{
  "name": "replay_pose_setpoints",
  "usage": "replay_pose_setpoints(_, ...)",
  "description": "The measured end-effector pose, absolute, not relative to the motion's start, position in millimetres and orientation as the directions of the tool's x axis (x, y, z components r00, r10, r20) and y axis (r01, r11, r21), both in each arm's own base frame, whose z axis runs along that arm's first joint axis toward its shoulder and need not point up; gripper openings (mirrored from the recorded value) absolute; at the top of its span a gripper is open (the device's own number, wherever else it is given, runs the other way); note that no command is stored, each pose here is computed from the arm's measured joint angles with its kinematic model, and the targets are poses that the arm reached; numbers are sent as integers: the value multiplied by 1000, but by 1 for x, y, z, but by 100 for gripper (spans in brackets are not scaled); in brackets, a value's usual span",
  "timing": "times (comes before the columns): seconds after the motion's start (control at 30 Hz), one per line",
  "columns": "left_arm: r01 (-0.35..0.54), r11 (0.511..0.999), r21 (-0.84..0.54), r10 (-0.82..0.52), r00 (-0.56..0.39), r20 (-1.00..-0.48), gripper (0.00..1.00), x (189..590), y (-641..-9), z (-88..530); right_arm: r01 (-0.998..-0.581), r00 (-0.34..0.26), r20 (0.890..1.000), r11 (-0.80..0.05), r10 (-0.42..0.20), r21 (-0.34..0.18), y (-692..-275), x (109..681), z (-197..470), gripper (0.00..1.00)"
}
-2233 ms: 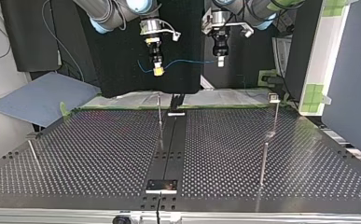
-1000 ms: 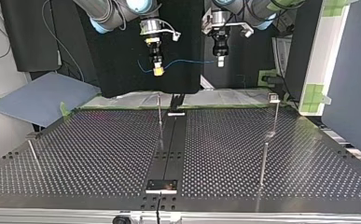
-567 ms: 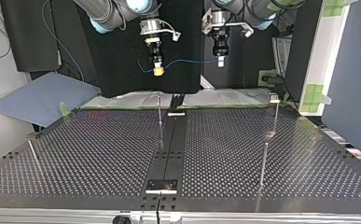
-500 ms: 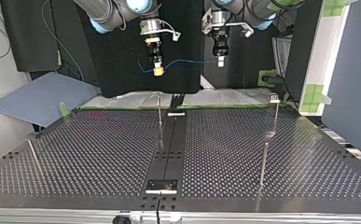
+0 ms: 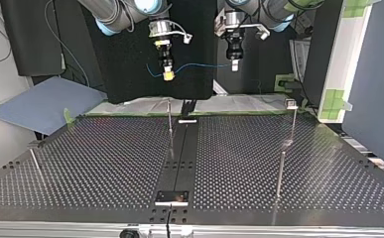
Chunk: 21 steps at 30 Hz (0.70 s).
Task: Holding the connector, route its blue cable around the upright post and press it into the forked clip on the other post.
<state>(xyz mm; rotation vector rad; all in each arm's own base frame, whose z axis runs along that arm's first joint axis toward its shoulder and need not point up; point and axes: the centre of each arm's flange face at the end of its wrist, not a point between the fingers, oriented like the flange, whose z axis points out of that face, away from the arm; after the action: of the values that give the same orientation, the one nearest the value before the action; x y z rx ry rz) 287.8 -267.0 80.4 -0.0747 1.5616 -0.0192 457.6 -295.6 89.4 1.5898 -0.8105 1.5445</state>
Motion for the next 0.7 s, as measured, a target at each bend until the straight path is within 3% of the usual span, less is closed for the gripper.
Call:
replay_pose_setpoints(0.3,-36,998,-60,-60,10,-998,1,288,-266,80,-855,72,996,-510,61,93,-293,457,87,2)
replay_pose_setpoints(0.7,-37,998,-60,-60,10,-998,1,289,-266,80,-797,175,984,-590,-19,131,-242,468,36,2)
